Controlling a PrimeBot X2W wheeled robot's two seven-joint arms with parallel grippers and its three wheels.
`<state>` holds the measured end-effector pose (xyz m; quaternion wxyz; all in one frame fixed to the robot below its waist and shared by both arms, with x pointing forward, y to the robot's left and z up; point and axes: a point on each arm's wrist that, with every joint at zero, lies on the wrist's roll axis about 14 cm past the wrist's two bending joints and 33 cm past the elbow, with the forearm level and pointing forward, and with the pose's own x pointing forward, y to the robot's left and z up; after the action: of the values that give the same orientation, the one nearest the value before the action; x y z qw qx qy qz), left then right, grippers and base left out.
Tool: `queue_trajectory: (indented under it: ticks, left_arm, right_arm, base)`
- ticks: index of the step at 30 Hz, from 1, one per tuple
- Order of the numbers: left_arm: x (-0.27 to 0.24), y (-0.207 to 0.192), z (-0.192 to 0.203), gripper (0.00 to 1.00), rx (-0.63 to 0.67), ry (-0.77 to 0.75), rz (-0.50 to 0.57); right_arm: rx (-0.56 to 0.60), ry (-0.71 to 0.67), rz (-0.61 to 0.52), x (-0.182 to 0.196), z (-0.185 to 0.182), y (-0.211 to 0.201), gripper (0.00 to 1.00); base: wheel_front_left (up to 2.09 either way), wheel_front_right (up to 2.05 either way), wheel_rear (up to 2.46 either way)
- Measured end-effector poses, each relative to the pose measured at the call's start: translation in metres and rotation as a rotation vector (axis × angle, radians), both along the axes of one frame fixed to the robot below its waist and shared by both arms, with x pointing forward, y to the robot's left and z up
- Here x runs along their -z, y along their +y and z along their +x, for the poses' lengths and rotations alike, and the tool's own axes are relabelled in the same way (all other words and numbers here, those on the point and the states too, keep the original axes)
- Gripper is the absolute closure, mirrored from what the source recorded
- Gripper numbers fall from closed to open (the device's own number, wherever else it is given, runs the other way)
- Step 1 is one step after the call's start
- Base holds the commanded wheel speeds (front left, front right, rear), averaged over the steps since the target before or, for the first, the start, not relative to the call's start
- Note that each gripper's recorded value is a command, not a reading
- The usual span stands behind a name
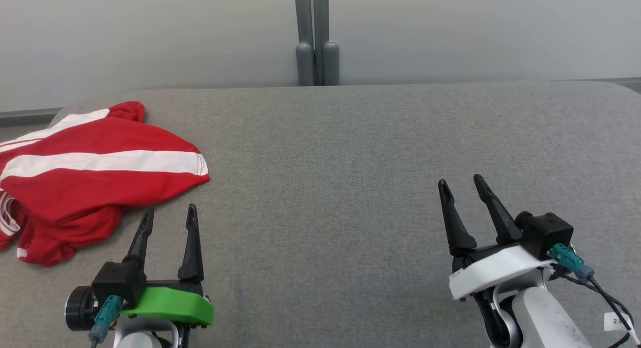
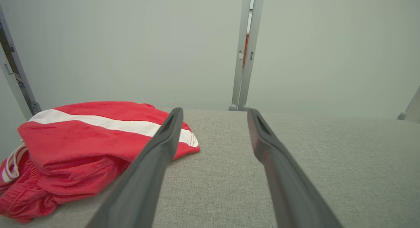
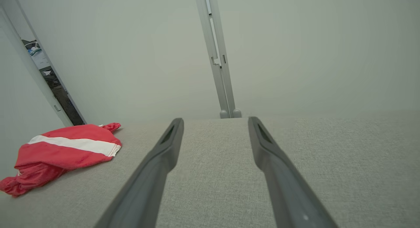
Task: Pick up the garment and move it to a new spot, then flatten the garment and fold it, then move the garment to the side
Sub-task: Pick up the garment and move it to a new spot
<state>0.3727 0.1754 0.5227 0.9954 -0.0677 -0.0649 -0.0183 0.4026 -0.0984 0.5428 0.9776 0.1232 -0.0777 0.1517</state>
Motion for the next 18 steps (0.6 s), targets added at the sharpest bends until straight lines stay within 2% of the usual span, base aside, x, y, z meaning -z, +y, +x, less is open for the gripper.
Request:
queue_trajectory:
  ticks: [18]
  left_arm:
    - [0.005,0.098,-0.059,0.00,-0.334,0.015,-0.024]
  right_arm:
    - [-0.308,0.024,0.027,0.005,0.001,0.104,0.00]
  base:
    - [0.00,0.00,0.00]
